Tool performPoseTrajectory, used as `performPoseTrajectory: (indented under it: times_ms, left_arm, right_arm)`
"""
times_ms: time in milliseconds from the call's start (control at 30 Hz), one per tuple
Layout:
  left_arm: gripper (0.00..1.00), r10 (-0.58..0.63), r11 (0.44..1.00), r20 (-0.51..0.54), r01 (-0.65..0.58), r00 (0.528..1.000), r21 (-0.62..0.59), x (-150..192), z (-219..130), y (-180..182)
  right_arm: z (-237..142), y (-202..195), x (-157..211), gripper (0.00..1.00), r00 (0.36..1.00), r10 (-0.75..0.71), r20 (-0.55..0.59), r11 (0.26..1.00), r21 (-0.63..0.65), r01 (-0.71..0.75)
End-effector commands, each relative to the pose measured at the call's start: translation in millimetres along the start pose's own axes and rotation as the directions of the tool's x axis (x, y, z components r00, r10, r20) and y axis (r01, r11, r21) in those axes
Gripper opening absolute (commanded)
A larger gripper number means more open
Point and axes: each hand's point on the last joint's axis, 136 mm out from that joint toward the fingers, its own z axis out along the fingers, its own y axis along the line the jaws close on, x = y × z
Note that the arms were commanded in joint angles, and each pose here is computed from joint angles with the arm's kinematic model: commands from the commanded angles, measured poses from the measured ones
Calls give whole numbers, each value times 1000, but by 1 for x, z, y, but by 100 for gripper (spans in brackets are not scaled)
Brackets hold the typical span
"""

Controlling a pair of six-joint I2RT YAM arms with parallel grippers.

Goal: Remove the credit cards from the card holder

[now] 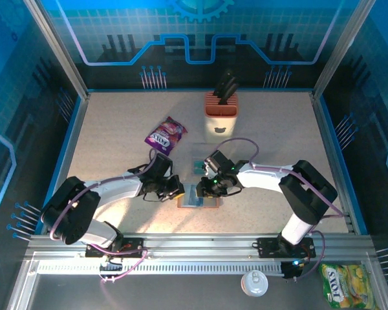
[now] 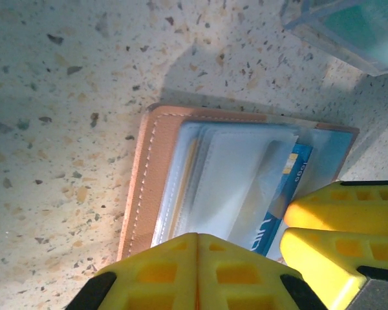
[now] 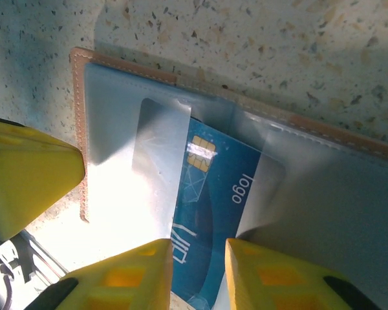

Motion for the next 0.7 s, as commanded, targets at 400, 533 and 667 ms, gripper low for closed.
performPoseTrajectory:
  times_ms: [400, 533, 667]
  left_arm:
    - [8, 73, 997, -49, -72, 996, 25, 11, 13, -27]
    - [7, 75, 997, -53, -75, 996, 1, 11, 16, -23]
    - [7, 70, 997, -70, -72, 995, -20, 12, 23, -15]
  right_arm:
    - [-14, 1, -2, 29, 999, 12, 52, 1000, -27, -11]
    - [-10, -4, 1, 29, 999, 28, 44, 999, -30, -27]
    - [-6, -7, 3, 29, 999, 38, 33, 999, -37, -37]
